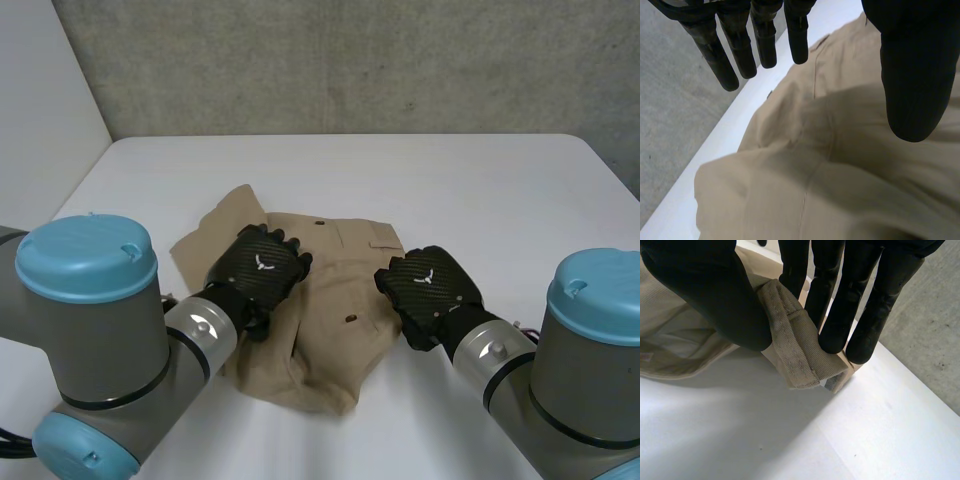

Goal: Fold the shorts.

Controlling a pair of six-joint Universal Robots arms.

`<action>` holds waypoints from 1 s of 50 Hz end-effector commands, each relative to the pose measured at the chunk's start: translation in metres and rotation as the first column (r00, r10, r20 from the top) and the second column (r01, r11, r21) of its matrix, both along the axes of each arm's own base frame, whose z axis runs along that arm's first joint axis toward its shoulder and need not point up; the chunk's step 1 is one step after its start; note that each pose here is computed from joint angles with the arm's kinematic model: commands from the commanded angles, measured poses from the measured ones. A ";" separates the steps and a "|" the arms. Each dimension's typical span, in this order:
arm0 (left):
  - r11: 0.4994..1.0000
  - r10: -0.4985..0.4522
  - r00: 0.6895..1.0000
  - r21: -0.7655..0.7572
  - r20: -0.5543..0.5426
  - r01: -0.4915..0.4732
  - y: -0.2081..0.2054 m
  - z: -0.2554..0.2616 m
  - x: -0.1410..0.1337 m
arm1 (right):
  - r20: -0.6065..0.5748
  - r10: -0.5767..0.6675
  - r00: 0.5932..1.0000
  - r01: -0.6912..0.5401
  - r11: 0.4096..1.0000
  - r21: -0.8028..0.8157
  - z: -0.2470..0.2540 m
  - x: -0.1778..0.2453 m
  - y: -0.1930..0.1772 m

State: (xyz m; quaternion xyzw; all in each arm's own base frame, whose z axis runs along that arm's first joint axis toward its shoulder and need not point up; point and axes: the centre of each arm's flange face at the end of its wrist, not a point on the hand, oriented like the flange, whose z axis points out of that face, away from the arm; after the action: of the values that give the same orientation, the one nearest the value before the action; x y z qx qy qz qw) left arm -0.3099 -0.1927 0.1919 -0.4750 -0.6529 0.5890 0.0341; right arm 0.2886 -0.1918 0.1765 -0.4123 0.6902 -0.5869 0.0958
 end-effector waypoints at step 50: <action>0.840 0.051 0.912 -0.476 -0.407 -0.260 0.031 0.216 0.055 | 0.240 -0.001 0.971 0.092 0.926 -0.367 0.180 -0.013 0.000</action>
State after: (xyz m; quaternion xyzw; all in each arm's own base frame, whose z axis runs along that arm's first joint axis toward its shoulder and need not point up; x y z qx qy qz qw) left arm -0.2833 -0.1955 0.3244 -0.3804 -0.5554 0.7392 -0.0200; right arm 0.2854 -0.2079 0.2759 -0.3685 0.6349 -0.6739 0.0836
